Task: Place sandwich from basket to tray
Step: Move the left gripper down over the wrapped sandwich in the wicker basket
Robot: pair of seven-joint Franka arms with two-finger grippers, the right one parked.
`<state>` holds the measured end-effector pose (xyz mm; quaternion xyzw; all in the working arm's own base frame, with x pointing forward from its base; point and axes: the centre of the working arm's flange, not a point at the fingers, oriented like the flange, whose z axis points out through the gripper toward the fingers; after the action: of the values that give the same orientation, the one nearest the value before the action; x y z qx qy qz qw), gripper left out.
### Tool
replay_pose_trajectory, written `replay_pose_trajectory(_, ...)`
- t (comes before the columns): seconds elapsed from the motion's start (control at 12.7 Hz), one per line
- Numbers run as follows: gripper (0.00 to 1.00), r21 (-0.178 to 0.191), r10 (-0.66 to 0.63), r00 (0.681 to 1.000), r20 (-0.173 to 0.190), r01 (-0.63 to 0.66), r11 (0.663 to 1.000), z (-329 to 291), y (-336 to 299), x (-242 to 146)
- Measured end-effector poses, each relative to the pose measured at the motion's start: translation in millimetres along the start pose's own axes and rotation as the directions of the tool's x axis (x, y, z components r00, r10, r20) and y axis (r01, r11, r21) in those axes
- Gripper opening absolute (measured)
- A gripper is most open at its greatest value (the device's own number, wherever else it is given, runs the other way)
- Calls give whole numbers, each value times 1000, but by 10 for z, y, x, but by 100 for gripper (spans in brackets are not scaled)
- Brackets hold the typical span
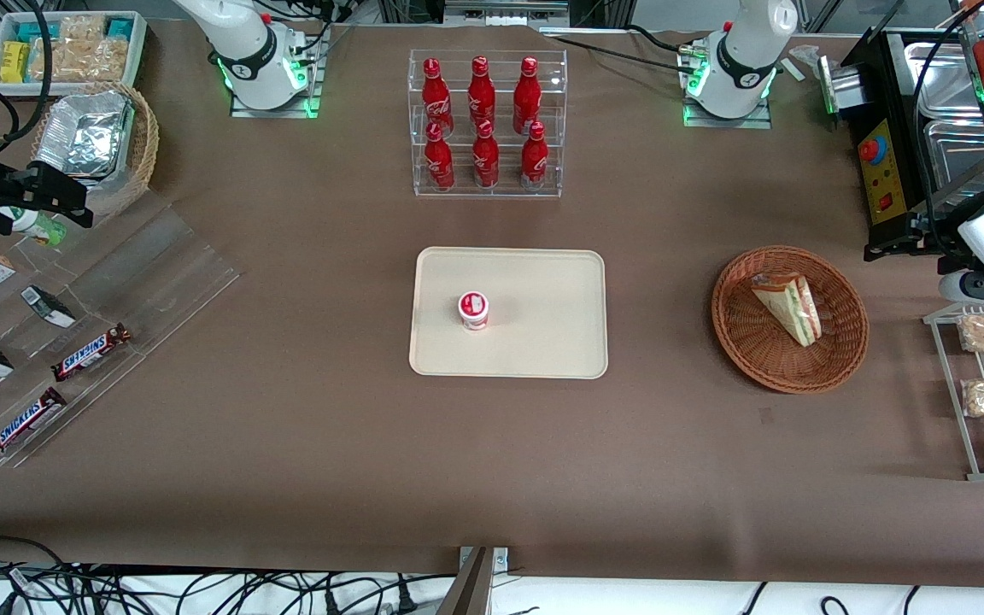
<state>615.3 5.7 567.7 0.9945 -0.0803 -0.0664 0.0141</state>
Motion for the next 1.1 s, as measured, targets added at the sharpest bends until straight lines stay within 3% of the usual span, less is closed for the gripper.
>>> replay_pose_trajectory(0.31, 100, -1, -14, 1000, 3, 14, 1000, 18, -30, 9)
replay_pose_trajectory(0.47, 100, -1, -94, 996, 11, 94, 996, 46, -73, 11)
replay_pose_trajectory(0.63, 100, 1, -267, 963, 37, 268, 964, 181, -139, 42)
replay_pose_trajectory(0.86, 100, 17, -415, 906, 83, 415, 910, 739, -186, 146)
replay_pose_trajectory(1.1, 100, 23, -551, 832, 63, 551, 834, 1483, -208, 178)
